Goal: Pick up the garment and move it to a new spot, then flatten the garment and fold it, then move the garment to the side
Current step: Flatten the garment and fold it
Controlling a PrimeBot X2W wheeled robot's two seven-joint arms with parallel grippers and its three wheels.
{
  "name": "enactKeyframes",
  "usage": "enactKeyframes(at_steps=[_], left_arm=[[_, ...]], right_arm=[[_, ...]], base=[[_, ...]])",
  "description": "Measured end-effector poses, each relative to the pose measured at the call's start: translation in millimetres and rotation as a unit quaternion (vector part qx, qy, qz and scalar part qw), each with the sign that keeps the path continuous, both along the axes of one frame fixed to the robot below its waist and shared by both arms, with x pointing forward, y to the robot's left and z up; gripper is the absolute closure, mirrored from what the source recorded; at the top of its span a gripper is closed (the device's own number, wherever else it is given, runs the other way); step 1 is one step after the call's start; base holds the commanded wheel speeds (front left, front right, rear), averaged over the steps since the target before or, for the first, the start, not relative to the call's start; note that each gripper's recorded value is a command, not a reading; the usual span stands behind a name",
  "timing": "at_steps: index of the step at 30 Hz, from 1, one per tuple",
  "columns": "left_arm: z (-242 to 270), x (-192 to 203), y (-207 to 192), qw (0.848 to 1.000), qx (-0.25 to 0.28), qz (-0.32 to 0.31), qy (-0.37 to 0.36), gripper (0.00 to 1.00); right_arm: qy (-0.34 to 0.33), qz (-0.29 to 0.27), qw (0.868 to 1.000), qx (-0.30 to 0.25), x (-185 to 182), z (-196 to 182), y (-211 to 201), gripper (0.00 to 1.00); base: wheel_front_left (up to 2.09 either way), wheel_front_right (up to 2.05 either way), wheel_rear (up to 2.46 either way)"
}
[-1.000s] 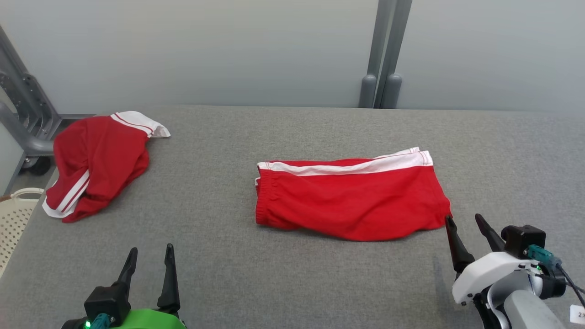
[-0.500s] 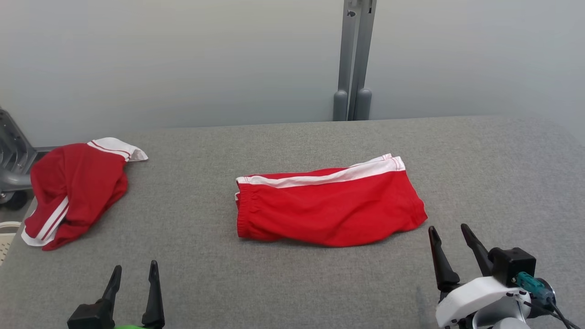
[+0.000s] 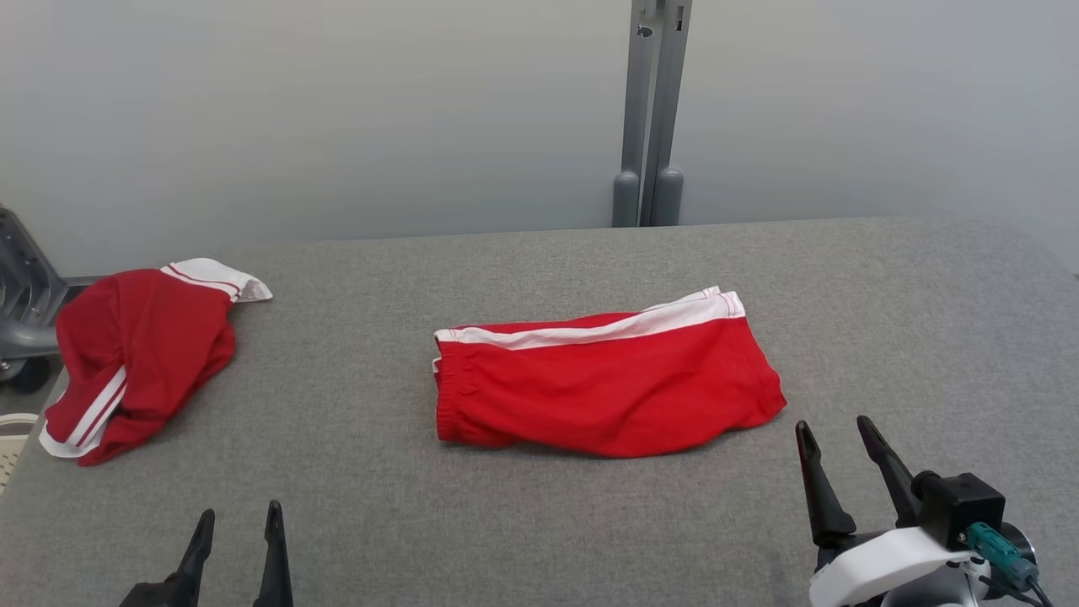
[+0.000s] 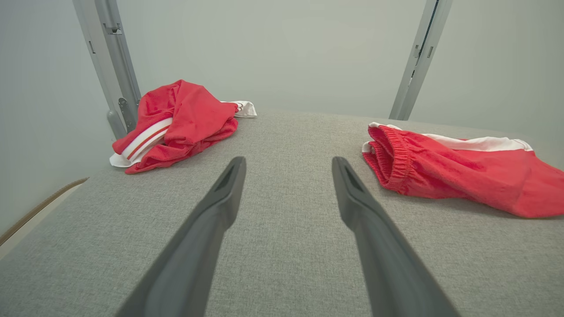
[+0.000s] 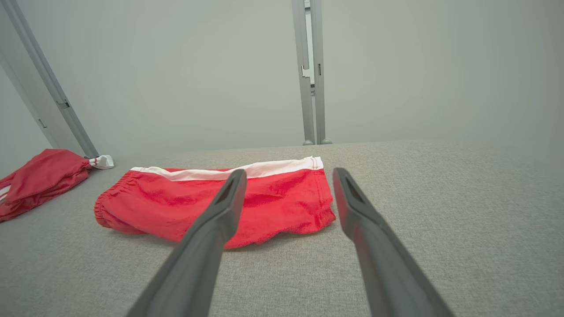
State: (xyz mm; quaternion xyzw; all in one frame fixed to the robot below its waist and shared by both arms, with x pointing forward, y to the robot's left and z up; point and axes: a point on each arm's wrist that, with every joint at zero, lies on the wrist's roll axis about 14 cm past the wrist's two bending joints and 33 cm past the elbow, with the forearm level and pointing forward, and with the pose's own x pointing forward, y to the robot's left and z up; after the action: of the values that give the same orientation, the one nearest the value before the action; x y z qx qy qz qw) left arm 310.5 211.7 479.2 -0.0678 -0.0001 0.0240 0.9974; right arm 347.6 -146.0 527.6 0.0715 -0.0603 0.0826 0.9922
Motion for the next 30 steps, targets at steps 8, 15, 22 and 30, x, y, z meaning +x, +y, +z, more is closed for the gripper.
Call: enactKeyframes(at_steps=[8, 15, 22, 30], left_arm=[[-2, 0, -2, 1.0, 0.002, -0.005, 0.006, 0.0], [-5, 1, -4, 1.0, 0.003, -0.008, 0.012, 0.0], [-7, 2, -6, 1.0, 0.005, -0.012, 0.016, 0.0], [-8, 7, -9, 1.0, 0.01, -0.018, 0.023, 0.0]], right_arm=[[0.009, -0.003, 1.0, -0.003, 1, -3, -2, 0.0], [0.031, 0.004, 0.999, -0.009, 3, -12, 2, 0.0], [0.076, 0.001, 0.997, -0.02, 29, -12, -3, 0.0], [0.201, 0.003, 0.977, -0.066, 84, -15, -7, 0.0]], base=[[0.0, 0.0, 0.0], [0.0, 0.0, 0.0], [0.0, 0.0, 0.0], [0.0, 0.0, 0.0]])
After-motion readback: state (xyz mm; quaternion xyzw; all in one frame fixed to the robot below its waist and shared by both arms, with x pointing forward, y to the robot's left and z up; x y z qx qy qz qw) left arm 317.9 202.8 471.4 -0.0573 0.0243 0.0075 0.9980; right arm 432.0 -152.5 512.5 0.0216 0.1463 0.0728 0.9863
